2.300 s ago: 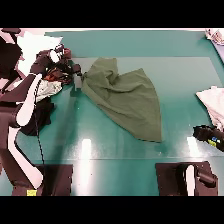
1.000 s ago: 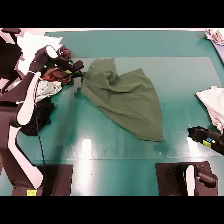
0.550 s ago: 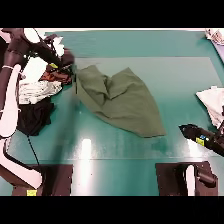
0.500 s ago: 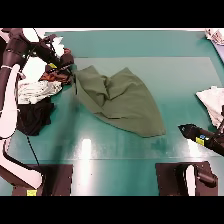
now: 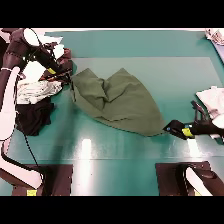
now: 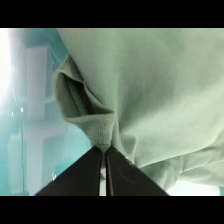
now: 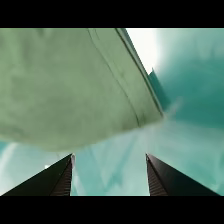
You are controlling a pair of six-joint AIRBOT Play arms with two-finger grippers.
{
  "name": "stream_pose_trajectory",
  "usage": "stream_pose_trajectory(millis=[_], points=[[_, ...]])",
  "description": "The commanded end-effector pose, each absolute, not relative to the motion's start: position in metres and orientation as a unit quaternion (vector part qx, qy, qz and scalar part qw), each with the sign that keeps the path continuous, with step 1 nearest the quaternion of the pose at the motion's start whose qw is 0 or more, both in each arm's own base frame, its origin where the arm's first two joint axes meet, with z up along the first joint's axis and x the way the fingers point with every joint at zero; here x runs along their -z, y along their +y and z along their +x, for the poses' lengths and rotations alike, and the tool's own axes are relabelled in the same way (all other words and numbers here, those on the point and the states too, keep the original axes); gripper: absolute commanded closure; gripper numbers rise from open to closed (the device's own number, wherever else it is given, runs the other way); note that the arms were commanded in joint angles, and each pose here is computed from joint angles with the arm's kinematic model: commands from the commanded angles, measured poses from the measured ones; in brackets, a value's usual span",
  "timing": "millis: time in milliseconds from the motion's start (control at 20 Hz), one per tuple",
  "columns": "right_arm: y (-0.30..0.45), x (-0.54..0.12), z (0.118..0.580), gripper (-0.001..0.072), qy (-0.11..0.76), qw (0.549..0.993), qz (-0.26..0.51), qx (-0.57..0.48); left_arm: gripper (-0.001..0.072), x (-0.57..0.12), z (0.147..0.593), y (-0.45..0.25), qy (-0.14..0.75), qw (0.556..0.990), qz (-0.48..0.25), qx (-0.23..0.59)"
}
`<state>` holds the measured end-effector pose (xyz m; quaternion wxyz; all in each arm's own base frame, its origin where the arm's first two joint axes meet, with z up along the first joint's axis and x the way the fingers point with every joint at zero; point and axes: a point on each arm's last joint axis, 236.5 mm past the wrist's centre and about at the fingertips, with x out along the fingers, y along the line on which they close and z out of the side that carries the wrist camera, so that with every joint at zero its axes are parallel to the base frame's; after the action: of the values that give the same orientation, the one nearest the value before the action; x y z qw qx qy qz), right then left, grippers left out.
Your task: Fold the shirts.
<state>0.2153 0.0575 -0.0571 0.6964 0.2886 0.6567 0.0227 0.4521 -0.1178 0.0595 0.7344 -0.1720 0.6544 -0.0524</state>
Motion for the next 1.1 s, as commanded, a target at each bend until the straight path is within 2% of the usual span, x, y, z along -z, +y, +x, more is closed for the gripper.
stream_pose_trajectory(millis=[0,50,100,150,250,400,600,800,850,900,1000,1050], points=[[0.055,0.081,0.236,0.0187,0.721,0.654,0.227,-0.031,0.0679,-0.053,0.451,-0.117,0.658,0.732,-0.169,0.053],[0.052,0.082,0.241,0.0180,0.728,0.653,0.205,-0.033,0.0679,-0.053,0.451,-0.117,0.658,0.732,-0.168,0.053],[0.046,0.082,0.246,0.0119,0.732,0.656,0.180,-0.030,0.0679,-0.053,0.452,-0.118,0.656,0.734,-0.166,0.056],[0.036,0.081,0.249,0.0092,0.732,0.662,0.157,-0.021,0.0680,-0.053,0.453,-0.117,0.654,0.736,-0.163,0.058],[0.017,0.071,0.257,0.0091,0.723,0.678,0.134,-0.003,0.0679,-0.053,0.456,-0.115,0.650,0.740,-0.161,0.055],[0.008,0.061,0.264,0.0091,0.690,0.705,0.162,0.005,0.0679,-0.053,0.458,-0.116,0.646,0.744,-0.162,0.055],[0.039,0.082,0.244,0.0092,0.695,0.683,0.222,-0.028,0.0679,-0.054,0.462,-0.116,0.641,0.748,-0.165,0.055],[0.071,0.102,0.237,0.0104,0.687,0.685,0.239,-0.045,0.0679,-0.055,0.460,-0.121,0.643,0.744,-0.171,0.062],[0.078,0.104,0.239,0.0181,0.683,0.690,0.235,-0.051,0.0679,-0.056,0.459,-0.123,0.643,0.742,-0.175,0.067],[0.083,0.104,0.243,0.0210,0.677,0.697,0.229,-0.057,0.0679,-0.057,0.459,-0.127,0.643,0.740,-0.181,0.073],[0.095,0.090,0.257,0.0498,0.663,0.711,0.219,-0.080,0.0679,-0.063,0.457,-0.138,0.642,0.735,-0.196,0.091],[0.101,0.078,0.268,0.0592,0.653,0.722,0.210,-0.094,0.0679,-0.066,0.455,-0.143,0.643,0.732,-0.203,0.100]])
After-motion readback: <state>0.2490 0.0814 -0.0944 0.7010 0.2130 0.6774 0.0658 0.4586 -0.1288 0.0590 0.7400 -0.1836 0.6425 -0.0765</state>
